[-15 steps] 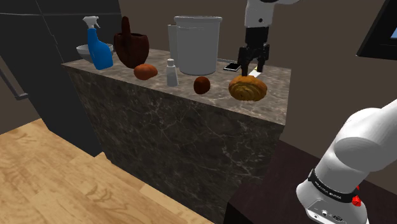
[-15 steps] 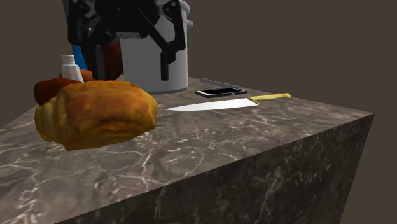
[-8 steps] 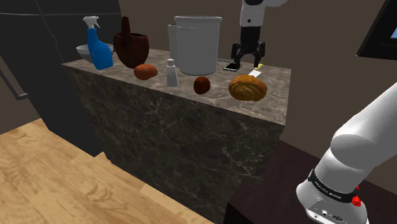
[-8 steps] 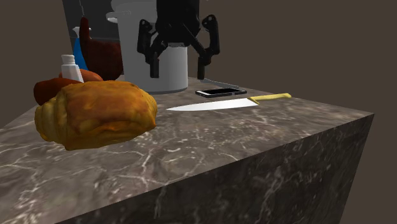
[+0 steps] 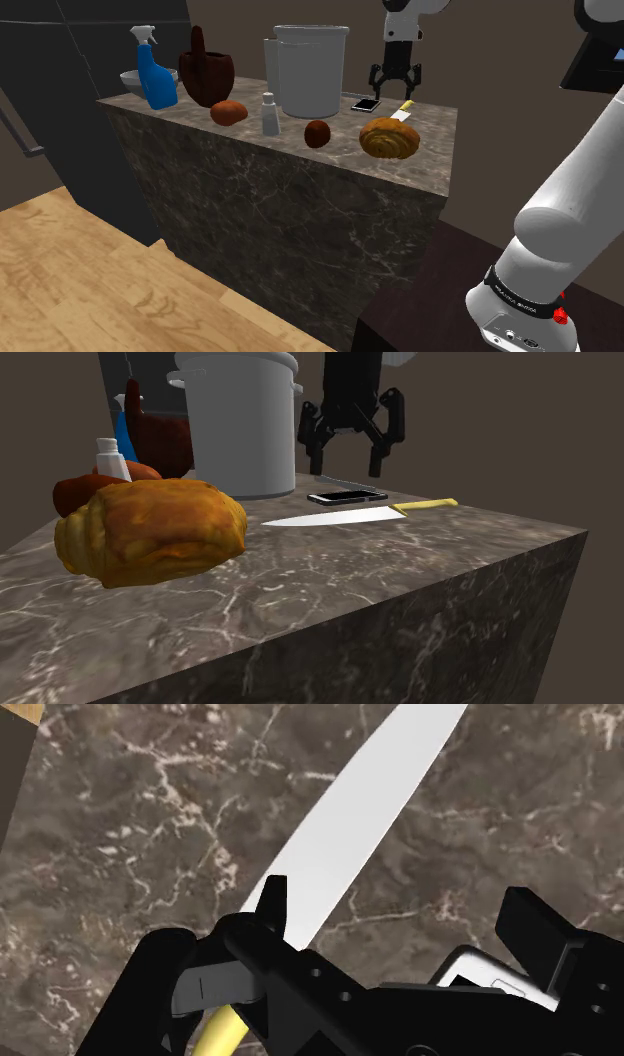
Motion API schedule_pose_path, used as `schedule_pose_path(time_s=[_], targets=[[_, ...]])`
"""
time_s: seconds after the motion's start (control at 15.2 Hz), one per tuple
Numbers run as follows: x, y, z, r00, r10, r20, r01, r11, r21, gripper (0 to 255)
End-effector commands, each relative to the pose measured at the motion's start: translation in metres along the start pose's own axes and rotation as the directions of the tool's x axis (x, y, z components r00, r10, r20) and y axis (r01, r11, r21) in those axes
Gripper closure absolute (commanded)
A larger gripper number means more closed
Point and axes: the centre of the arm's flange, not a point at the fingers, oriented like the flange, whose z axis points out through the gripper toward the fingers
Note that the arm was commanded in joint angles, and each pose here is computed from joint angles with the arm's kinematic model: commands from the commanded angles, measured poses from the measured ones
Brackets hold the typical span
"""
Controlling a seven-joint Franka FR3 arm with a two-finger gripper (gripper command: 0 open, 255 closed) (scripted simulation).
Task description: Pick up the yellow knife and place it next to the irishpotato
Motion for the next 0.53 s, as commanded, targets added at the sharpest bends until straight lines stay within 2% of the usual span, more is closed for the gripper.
schedule_pose_path(time_s=[0.0, 0.13, 0.33, 0.4, 0.46], targets=[[0.025, 0.014, -0.004, 0.996, 0.091, 0.006, -0.091, 0.996, 0.006, 0], [0.047, 0.031, -0.006, 0.984, 0.177, 0.012, -0.177, 0.984, 0.011, 0], [0.076, 0.060, -0.008, 0.952, 0.304, 0.023, -0.305, 0.952, 0.018, 0], [0.082, 0.066, -0.009, 0.944, 0.328, 0.025, -0.329, 0.944, 0.019, 0], [0.082, 0.066, -0.003, 0.944, 0.328, 0.025, -0.329, 0.944, 0.019, 0]])
